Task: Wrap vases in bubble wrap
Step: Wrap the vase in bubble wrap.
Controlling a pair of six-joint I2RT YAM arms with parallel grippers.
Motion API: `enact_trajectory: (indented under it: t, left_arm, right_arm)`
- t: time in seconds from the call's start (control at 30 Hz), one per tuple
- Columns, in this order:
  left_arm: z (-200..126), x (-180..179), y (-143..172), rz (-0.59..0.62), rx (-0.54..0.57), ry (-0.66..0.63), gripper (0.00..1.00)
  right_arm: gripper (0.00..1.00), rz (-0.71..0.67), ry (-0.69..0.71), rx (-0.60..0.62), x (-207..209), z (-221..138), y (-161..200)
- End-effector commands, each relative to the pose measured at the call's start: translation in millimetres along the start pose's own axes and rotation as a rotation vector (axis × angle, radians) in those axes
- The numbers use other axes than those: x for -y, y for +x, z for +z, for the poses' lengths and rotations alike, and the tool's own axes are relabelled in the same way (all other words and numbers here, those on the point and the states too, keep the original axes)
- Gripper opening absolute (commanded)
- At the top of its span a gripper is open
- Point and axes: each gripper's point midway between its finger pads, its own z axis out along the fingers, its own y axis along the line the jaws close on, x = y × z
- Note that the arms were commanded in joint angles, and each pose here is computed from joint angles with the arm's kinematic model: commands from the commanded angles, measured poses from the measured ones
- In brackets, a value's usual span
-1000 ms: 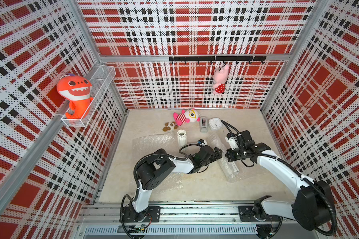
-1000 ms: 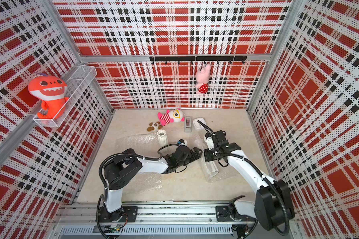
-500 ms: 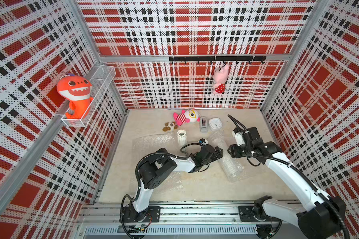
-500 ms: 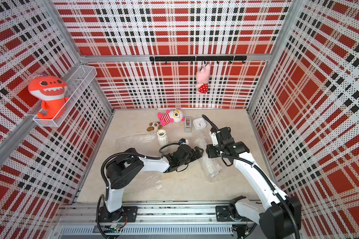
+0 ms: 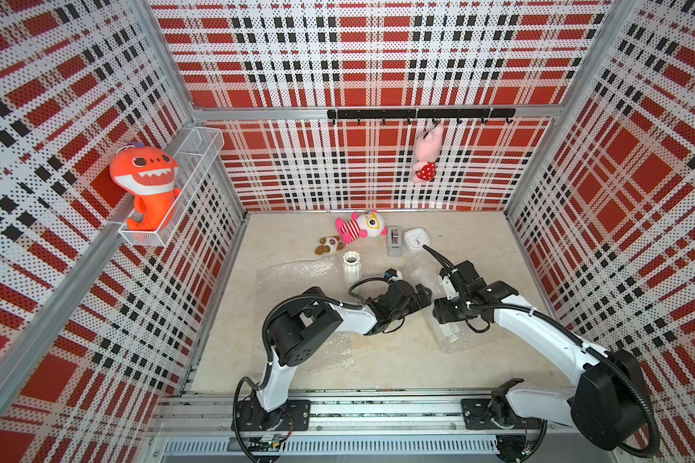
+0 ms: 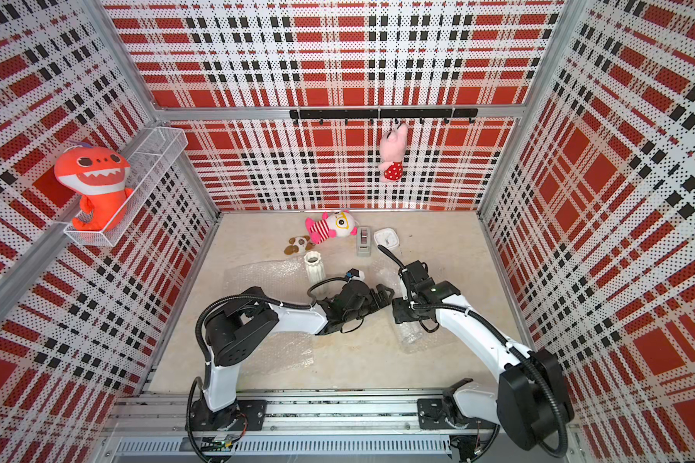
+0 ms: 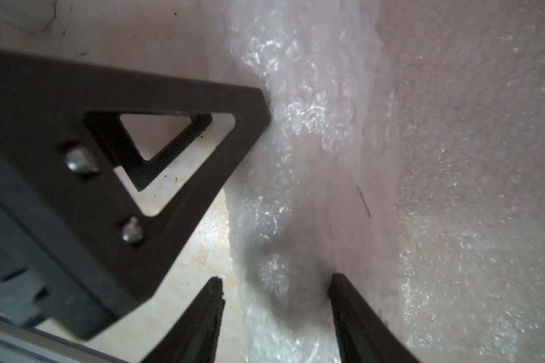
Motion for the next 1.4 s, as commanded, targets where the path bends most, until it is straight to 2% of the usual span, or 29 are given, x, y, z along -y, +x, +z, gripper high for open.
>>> enact_trajectory:
  t: [0.0, 0.1, 0.23, 0.47, 0.67, 0.9, 1.07, 1.37]
  left_arm:
    - [2.2, -10.7, 2.9, 0.022, -0.022, -0.025, 0.99]
    - [1.1, 1.8, -6.0, 0.032, 0.004, -0.004, 0.99]
    - [5.6, -0.1, -18.0, 0.023, 0.041, -0.054, 0.98]
    - [6.0, 23.3, -24.3, 0.013, 0.039, 0.014, 0.98]
    - [-22.4, 32.8, -37.4, 0.024, 0.076, 0.030, 0.98]
    - [-55.5, 39.2, -38.4, 0.027, 0.106, 0.036, 0.98]
    - [-67.5, 21.3, -36.6, 0.029, 0.106, -0.006, 0.98]
    - [-83.5, 11.1, -34.8, 0.041, 0.100, -0.044, 0.98]
  right_arm:
    - [0.61, 0.004, 0.014, -0.013, 2.0, 9.5, 3.0]
    - [0.65, 0.003, 0.005, -0.021, 0.8, 13.6, 4.0]
    - [0.72, -0.002, 0.008, -0.028, 1.2, 17.9, 4.4]
    - [0.79, -0.022, 0.005, -0.030, -0.4, 23.7, -0.4]
    - [0.84, -0.025, 0.005, -0.051, 0.1, 31.4, 2.2]
    - [0.85, -0.042, 0.013, -0.070, 1.7, 44.3, 1.9]
    - [0.86, -0.044, -0.039, -0.082, -6.9, 52.8, 3.6]
    - [0.86, -0.042, -0.165, -0.097, -28.5, 63.5, 12.1]
